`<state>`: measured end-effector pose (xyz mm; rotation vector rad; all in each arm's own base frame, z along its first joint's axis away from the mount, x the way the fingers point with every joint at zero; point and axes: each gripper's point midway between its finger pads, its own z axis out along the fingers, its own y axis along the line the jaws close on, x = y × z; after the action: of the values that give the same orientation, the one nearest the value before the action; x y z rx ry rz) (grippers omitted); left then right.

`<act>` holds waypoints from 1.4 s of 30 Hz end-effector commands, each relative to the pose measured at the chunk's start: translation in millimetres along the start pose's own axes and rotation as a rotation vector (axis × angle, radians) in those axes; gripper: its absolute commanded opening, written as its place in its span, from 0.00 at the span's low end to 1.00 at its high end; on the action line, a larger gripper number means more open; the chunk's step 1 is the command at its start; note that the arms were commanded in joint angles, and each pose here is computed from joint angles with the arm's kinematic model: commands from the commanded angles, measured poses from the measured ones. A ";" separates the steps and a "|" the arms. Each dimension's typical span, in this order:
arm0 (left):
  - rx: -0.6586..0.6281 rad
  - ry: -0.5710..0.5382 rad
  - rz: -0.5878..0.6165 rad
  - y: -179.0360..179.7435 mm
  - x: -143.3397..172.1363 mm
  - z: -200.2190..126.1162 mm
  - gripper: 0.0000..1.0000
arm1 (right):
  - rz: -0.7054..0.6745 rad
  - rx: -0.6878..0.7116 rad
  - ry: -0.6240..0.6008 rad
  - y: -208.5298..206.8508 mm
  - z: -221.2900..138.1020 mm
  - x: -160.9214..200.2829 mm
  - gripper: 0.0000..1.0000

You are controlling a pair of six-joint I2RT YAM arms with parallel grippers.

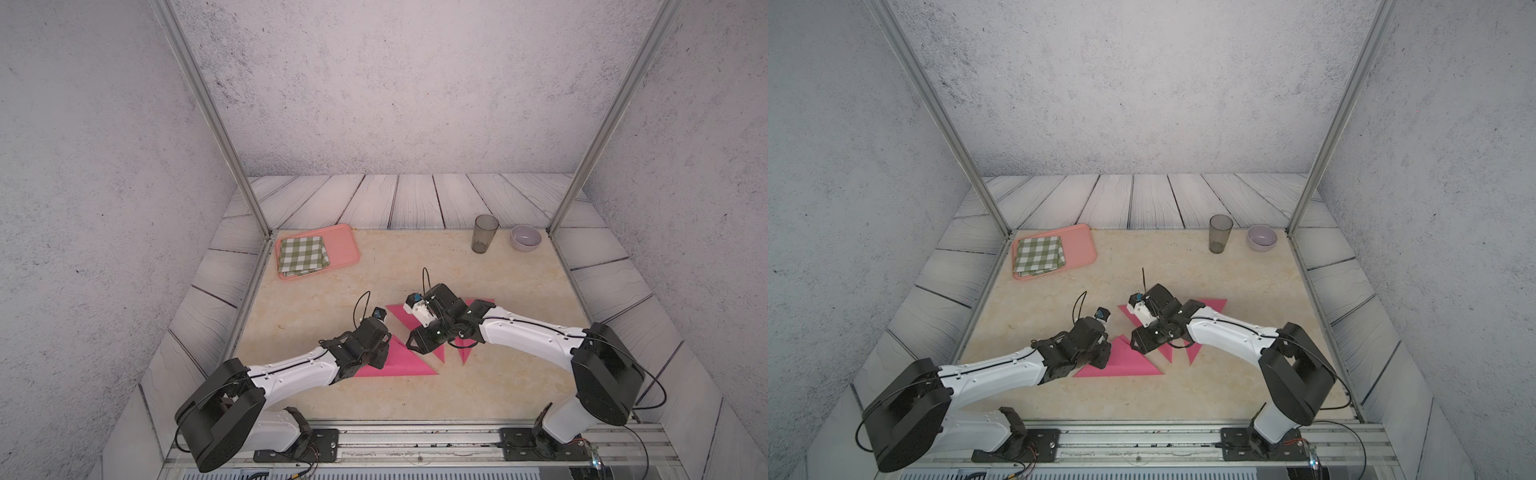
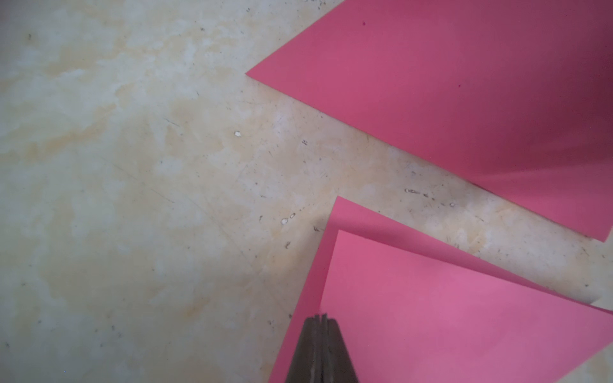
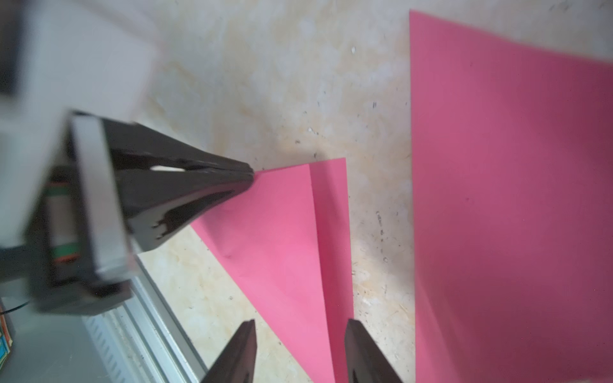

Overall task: Fold the square paper diagonally
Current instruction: Fold the paper at the center of the board.

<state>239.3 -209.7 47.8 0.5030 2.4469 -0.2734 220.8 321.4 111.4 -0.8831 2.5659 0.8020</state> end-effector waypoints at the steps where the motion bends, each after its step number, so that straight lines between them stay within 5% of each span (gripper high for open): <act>1: -0.015 -0.039 -0.001 0.1 -15.5 0.1 0.00 | 0.040 -0.078 -0.040 17.1 -11.5 -6.4 0.42; 13: -0.035 -0.036 0.017 1.4 -22.5 8.3 0.00 | 0.154 -0.184 0.015 33.3 38.0 13.9 0.31; 36: -0.028 0.003 -0.003 4.7 -17.5 18.4 0.00 | 0.278 -0.015 0.201 -17.8 104.8 61.0 0.18; 37: -0.040 -0.001 -0.007 7.4 -19.1 14.9 0.04 | 0.283 -0.007 0.204 -19.6 105.8 62.5 0.18; 42: -0.049 -0.047 -0.013 14.4 -38.0 -15.3 0.76 | 0.289 0.018 0.198 -23.6 104.9 63.6 0.17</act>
<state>259.5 -206.6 53.4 0.4778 2.4467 -0.2260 201.2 360.2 20.5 -0.6728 2.8149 0.9697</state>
